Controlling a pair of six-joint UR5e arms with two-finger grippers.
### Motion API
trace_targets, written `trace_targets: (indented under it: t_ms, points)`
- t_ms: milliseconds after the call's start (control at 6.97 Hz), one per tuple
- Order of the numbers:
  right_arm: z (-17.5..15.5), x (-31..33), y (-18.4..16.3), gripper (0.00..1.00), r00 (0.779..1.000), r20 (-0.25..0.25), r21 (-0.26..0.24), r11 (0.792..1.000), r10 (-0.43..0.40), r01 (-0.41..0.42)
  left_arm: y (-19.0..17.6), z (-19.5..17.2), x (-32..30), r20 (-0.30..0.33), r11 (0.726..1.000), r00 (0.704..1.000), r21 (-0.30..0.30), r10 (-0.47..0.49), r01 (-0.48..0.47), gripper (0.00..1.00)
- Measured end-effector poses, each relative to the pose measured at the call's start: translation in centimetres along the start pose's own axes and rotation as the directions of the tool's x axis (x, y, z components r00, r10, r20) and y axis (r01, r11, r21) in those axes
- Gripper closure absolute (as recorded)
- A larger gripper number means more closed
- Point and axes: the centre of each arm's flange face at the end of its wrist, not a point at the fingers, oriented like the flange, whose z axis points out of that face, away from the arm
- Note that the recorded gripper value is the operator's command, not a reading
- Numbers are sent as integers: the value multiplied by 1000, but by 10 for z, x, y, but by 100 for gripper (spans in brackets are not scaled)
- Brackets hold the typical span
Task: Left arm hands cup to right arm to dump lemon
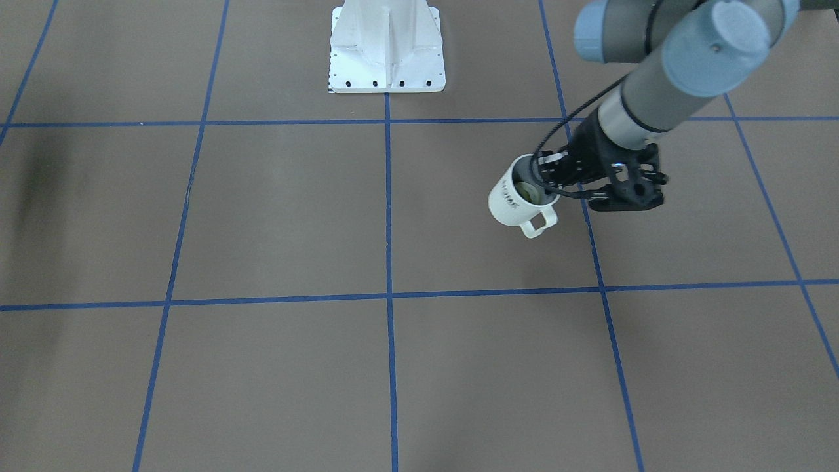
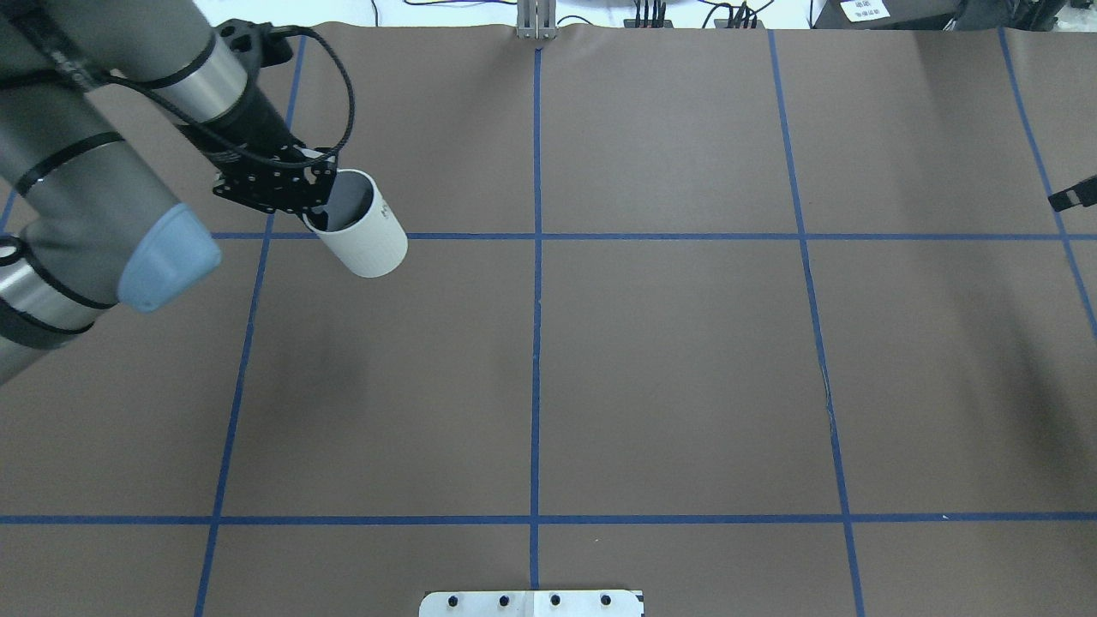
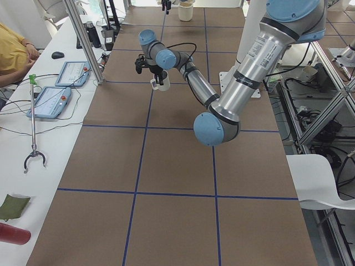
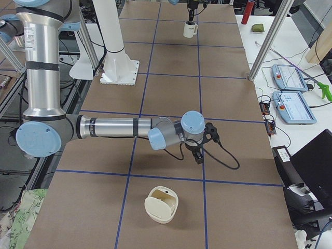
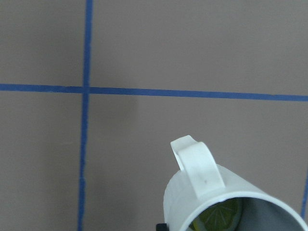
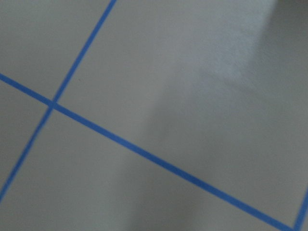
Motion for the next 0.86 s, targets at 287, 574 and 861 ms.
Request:
trace_targets:
  t_ms: [287, 574, 861]
  points:
    - [24, -87, -55, 2, 999, -14, 197, 980, 38, -35, -4, 11, 103, -10, 983, 983, -29, -184, 184, 100]
    - [53, -181, -67, 2, 1000, 14, 402, 916, 4, -10, -6, 10, 165, -6, 937, 937, -37, -348, 348, 100]
    - [84, -302, -56, 1, 998, -28, 559, 827, -58, 64, -1, 0, 196, -16, 852, 852, -7, -523, 523, 100]
